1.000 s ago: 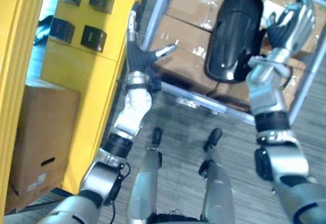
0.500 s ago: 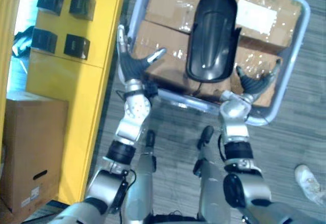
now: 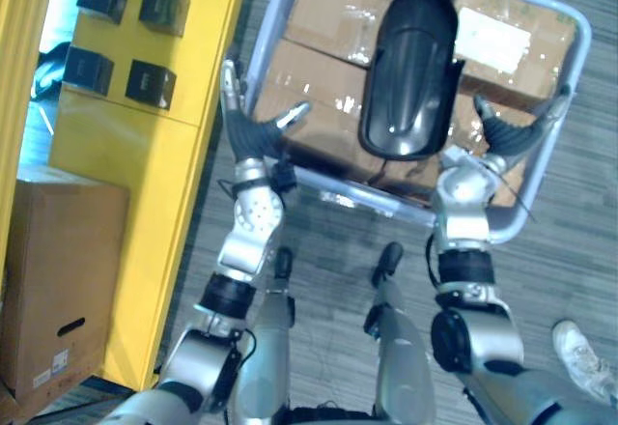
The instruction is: Walk over and take plastic housings, then place them on the shelf
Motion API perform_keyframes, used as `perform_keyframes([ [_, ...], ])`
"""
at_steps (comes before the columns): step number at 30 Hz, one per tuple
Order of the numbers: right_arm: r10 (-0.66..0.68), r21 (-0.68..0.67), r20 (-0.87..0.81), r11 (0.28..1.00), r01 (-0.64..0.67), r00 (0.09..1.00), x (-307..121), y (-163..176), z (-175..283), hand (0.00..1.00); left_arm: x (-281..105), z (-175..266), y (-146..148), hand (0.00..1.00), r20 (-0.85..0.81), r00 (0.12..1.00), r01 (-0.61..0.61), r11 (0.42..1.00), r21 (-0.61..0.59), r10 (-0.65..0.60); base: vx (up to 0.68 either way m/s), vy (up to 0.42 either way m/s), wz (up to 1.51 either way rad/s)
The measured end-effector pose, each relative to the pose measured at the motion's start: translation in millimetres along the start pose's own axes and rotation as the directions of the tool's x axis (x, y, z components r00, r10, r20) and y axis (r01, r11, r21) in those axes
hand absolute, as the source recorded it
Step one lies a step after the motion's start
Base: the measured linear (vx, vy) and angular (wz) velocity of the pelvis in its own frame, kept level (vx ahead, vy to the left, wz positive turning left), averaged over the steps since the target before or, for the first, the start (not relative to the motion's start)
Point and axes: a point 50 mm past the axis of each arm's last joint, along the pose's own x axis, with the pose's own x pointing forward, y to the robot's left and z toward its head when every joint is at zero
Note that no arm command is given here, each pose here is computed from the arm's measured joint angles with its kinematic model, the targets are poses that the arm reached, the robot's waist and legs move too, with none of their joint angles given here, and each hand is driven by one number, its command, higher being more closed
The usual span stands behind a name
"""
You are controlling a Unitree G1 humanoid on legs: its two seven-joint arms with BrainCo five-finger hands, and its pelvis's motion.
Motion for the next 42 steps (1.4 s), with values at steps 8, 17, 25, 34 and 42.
perform_keyframes([
  [8, -0.022, 0.034, 0.023, 0.999, 0.022, 0.999, 4.1, -1.1, 4.9, 0.0, -9.2, -10.4, 6.4, 0.0, -0.042, 0.999, -0.006, 1.0, 0.016, 0.007, -0.03, 0.034, 0.0],
  [17, -0.034, -0.038, -0.252, 0.999, 0.025, 0.967, 61.9, -6.4, -25.9, 0.0, -47.5, -38.8, 9.2, 0.0, -0.204, 0.978, 0.029, 0.999, -0.022, -0.033, -0.02, 0.037, 0.05],
  [25, -0.033, -0.122, -0.31, 0.993, -0.006, 0.95, 105.6, -30.7, -22.1, 0.0, -95.3, -60.1, 11.5, 0.0, -0.353, 0.925, 0.123, 0.99, -0.073, -0.141, -0.05, 0.066, 0.13],
  [34, -0.01, -0.142, -0.136, 0.99, -0.009, 0.991, 122.5, -25.2, 19.7, 0.0, -112.3, -74.7, -2.7, 0.0, -0.432, 0.88, 0.171, 0.98, -0.1, -0.197, -0.08, 0.086, -0.01],
  [42, -0.075, -0.057, 0.14, 0.995, 0.084, 0.987, 116.8, -13.6, 77.8, 0.0, -116.9, -81.6, -7.6, 0.0, -0.473, 0.86, 0.151, 0.981, -0.121, -0.191, -0.04, 0.047, -0.09],
])
